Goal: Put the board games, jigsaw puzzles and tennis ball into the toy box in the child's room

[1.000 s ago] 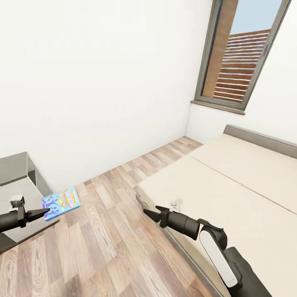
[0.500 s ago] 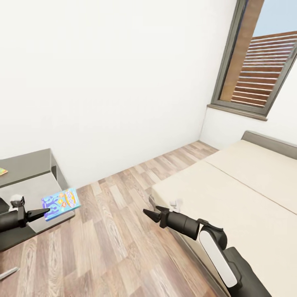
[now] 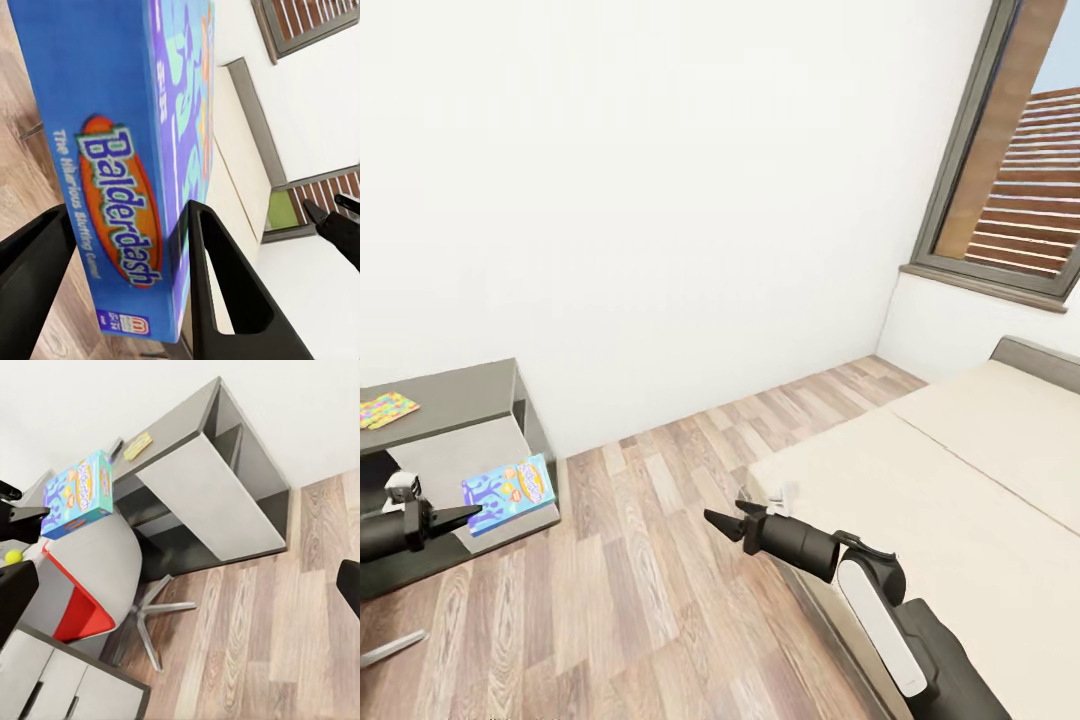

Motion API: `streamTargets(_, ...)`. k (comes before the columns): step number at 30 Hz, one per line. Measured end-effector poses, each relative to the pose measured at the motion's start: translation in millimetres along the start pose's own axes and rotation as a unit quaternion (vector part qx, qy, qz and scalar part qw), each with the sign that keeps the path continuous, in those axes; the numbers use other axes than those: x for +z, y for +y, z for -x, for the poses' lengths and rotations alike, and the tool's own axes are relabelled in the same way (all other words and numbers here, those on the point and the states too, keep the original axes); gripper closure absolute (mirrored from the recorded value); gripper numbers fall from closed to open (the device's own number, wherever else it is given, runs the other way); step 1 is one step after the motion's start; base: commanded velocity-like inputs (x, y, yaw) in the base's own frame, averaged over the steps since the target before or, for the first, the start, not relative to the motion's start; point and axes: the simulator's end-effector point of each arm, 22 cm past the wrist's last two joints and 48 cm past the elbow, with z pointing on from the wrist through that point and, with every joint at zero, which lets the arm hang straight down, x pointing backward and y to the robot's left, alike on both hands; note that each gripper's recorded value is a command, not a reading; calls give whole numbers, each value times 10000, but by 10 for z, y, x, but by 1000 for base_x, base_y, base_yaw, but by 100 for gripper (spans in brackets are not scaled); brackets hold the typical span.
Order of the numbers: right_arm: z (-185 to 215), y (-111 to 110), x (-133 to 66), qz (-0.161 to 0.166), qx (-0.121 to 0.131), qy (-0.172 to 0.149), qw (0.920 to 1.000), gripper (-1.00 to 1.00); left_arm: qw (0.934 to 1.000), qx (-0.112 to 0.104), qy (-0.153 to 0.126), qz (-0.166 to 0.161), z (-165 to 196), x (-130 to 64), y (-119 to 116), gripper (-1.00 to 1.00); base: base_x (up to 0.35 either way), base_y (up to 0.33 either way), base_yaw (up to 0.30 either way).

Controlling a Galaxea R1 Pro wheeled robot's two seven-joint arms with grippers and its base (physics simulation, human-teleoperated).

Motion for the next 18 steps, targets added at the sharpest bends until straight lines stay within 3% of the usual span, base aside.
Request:
streamTargets(9, 48, 33, -18, -67, -8, -10, 10000, -100, 10000, 71, -35, -29, 49, -41, -103, 100, 2, -1, 207)
streamTargets(15, 144, -134, -82, -558, 43, -71, 9984, -100, 9999, 156, -36, -33, 95, -83, -213, 100, 0, 0, 207)
streamTargets(18, 311, -326, -233, -854, 184, -226, 9959, -100, 9992, 395, -40, -84, 174, -61, -369, 100, 0, 0, 207)
